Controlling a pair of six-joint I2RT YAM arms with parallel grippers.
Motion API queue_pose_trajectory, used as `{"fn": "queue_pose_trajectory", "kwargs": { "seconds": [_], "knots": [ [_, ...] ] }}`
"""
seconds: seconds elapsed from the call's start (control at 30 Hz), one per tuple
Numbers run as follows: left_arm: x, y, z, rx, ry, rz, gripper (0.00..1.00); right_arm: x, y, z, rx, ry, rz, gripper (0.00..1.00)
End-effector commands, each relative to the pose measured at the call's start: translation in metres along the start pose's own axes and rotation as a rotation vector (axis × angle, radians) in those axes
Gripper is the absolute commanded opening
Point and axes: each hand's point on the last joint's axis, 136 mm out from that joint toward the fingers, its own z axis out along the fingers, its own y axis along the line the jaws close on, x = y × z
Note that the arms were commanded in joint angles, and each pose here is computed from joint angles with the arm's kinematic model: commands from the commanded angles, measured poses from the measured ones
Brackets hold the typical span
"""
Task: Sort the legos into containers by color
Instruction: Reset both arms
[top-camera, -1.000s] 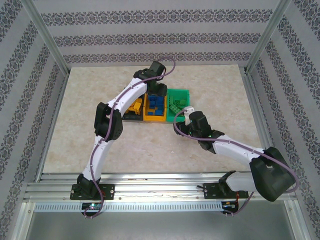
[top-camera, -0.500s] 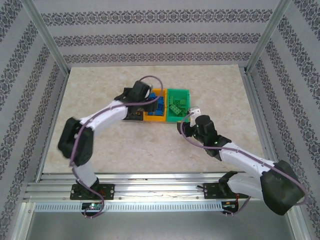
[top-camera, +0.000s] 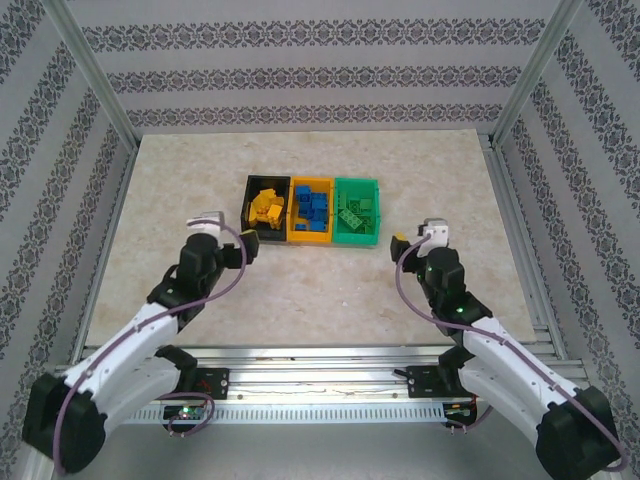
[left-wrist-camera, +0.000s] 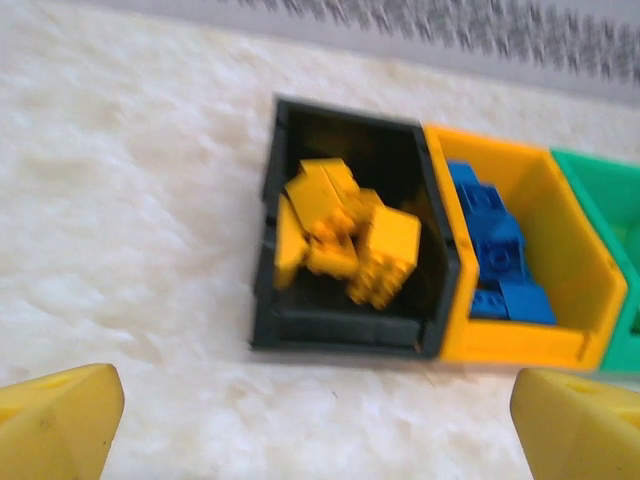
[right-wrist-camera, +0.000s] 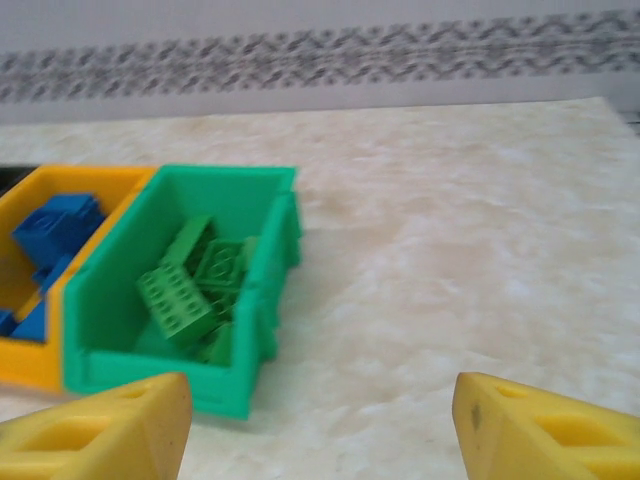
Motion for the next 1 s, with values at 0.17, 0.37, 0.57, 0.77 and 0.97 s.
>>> {"fn": "queue_pose_trajectory", "kwargs": {
  "seconds": [0.17, 0.37, 0.57, 0.77, 0.97],
  "knots": [
    [-0.011, 0.076, -0.021, -0.266, -0.196, -0.060, 1.00, -0.017, -0.074, -0.002, 0.257, -0.106, 0.144, 0.75],
    [-0.006, 0.113, -0.013, -0.384, -0.251, -0.113, 0.99, -0.027, -0.110, 0.012, 0.400, -0.162, 0.112, 0.90],
    [-0.018, 0.132, 0.018, -0.415, -0.231, -0.129, 0.99, -0.012, -0.127, 0.054, 0.512, -0.044, -0.006, 0.98],
    [-0.029, 0.135, 0.037, -0.406, -0.312, 0.030, 0.99, 0.011, -0.113, 0.077, 0.401, -0.071, -0.059, 0.98],
    [-0.024, 0.138, 0.043, -0.405, -0.283, 0.088, 0.99, 0.023, -0.088, 0.086, 0.242, -0.038, -0.119, 0.98]
  ]
}}
